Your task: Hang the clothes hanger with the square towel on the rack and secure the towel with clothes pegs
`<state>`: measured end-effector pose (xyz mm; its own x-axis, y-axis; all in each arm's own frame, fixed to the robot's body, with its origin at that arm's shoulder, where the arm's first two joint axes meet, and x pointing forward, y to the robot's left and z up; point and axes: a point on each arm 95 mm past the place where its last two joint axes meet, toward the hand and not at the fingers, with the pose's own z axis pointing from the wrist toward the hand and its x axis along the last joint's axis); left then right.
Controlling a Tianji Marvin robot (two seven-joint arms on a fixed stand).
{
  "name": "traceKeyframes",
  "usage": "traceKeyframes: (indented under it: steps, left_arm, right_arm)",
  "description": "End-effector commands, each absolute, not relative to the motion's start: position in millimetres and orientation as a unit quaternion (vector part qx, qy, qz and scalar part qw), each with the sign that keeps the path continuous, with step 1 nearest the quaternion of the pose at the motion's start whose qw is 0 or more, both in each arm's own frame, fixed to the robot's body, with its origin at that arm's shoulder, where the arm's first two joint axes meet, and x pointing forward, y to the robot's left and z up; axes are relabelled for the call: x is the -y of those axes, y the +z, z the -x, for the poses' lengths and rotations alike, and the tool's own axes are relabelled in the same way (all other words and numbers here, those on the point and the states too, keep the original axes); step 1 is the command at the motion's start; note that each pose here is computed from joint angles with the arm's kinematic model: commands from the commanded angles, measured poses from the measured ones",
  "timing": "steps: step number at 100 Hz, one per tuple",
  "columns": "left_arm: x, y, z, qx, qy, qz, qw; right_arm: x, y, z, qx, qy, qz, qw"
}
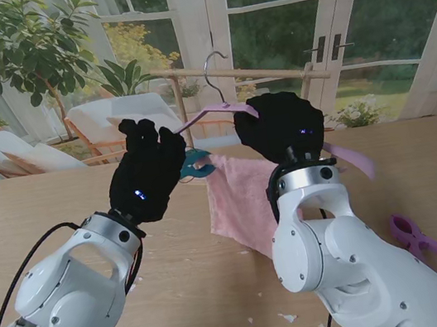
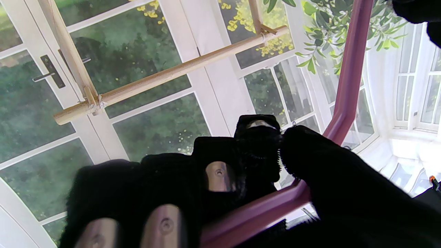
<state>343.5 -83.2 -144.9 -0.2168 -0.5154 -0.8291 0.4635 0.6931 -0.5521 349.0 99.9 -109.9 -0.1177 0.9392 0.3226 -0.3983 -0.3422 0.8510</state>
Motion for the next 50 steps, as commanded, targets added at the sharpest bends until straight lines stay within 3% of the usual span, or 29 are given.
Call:
traceKeyframes:
  steps: [1, 20, 50]
  left_arm:
    - [80, -141, -342, -0.674, -0.395, 0.037, 0.623]
    - [63, -132, -340, -0.67, -0.414, 0.079, 0.611]
    - [40, -111, -325, -0.644, -0.507, 0.173, 0.547]
  right_arm:
    - [-100, -107, -347, -0.298, 0.685, -0.454, 0.484]
    - [-95, -107, -347, -0.297, 0.681, -0.459, 0.487]
    - [-90, -108, -349, -0.295, 0.677, -0.464, 0.49]
